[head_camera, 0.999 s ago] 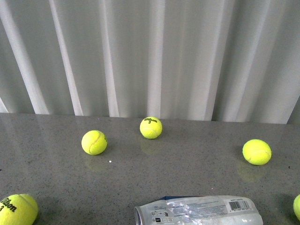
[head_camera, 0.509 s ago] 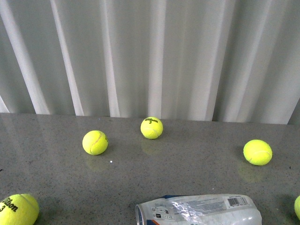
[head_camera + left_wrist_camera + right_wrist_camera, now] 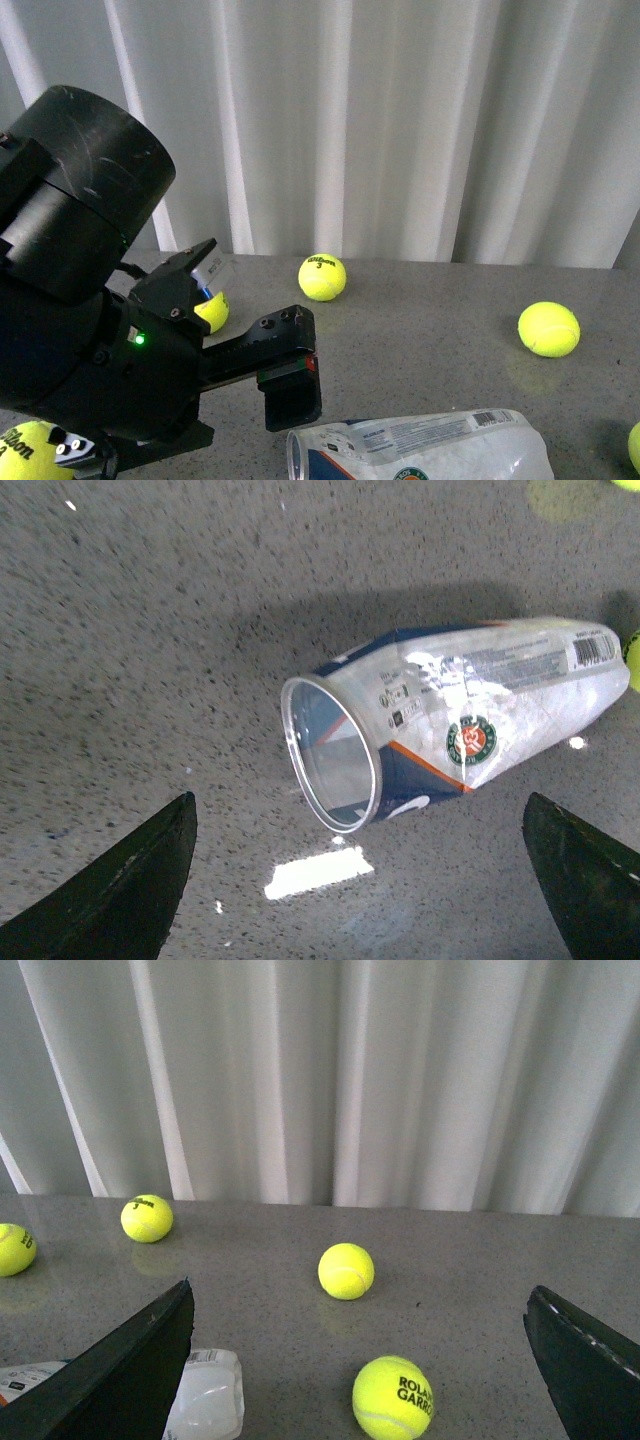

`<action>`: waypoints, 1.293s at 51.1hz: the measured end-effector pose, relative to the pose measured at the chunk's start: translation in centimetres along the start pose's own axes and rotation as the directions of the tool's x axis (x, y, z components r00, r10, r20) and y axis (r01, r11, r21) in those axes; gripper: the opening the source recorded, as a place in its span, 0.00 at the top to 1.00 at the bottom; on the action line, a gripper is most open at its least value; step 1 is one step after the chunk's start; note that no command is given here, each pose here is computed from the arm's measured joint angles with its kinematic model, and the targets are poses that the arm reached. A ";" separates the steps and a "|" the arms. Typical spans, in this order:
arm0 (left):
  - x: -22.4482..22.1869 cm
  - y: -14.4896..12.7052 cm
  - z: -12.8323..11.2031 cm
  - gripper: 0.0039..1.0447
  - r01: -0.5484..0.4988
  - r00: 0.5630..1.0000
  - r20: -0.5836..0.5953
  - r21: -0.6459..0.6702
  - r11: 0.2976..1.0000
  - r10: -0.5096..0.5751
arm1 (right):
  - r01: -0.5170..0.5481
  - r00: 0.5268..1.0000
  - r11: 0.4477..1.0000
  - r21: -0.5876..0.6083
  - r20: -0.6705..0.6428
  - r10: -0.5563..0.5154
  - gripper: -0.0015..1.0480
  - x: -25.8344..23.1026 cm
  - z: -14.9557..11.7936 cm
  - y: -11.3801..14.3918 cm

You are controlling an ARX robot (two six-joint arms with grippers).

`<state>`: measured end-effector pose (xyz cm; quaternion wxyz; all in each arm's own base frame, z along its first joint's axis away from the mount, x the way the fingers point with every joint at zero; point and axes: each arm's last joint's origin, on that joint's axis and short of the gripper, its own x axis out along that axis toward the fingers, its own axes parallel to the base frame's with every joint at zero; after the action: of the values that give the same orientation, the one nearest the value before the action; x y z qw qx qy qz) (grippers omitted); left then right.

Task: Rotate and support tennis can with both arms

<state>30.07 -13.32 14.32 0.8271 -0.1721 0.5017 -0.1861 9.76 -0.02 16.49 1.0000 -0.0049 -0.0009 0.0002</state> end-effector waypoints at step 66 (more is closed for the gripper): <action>5.9 -1.9 -3.4 0.63 0.075 0.993 -0.079 -0.085 0.994 -0.082 | 0.000 1.000 1.000 0.000 0.000 0.000 0.07 0.0 0.0 0.0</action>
<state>29.33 -18.13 9.20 0.7900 -0.2175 0.5354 -0.2049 9.76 -0.02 16.49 1.0000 -0.0051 -0.0009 0.0004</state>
